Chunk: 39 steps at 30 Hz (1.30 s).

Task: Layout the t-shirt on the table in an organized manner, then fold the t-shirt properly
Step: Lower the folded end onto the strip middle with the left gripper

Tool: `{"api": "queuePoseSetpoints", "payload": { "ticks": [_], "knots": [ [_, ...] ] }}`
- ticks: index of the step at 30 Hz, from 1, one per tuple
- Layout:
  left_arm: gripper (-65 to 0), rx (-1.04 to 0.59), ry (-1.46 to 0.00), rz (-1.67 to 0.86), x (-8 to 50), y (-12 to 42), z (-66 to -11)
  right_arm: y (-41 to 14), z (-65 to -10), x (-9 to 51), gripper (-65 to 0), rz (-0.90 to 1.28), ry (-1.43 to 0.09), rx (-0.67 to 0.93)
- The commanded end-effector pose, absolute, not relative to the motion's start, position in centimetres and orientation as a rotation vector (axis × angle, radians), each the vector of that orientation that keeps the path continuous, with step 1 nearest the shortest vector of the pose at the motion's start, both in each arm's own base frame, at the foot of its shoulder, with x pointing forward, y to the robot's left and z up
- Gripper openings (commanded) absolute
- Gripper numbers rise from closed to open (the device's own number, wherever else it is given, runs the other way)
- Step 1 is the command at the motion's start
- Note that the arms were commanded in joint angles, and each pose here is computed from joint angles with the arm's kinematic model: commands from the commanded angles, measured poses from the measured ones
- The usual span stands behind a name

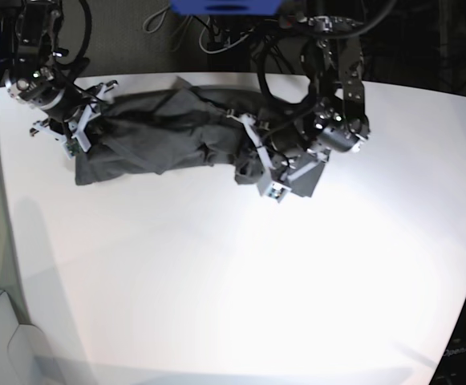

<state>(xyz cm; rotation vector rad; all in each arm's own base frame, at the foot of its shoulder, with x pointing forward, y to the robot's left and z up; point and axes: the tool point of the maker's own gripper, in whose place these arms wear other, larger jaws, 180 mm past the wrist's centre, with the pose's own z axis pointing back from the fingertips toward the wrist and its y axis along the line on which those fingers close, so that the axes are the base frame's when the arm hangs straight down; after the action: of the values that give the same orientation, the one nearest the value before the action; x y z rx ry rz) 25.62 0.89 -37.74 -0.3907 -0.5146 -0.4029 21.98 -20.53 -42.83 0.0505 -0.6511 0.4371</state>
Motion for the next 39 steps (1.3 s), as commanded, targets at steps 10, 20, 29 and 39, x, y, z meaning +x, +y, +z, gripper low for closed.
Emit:
{"api": "queuePoseSetpoints", "payload": {
  "ticks": [10,20,29,39],
  "knots": [
    [-14.4,-0.592,-0.589,-0.382,25.7,-2.1,-35.0,-21.4,-43.1,21.5,-45.1,0.453,-0.611,0.014],
    [-12.1,-0.838,-0.644,-0.382,25.5,-3.6,-31.7,-21.4,-43.1,21.5,-45.1,0.453,-0.611,0.014],
    [-12.1,-0.793,-0.744,-0.170,28.3,4.0,-31.2,-21.4,-43.1,21.6,-45.2,0.453,-0.613,0.014],
    [-43.7,-0.781,-0.816,-0.045,30.9,4.8,-32.7,-21.2,-43.1,21.5,-45.4,0.450,-0.614,0.019]
  ]
}}
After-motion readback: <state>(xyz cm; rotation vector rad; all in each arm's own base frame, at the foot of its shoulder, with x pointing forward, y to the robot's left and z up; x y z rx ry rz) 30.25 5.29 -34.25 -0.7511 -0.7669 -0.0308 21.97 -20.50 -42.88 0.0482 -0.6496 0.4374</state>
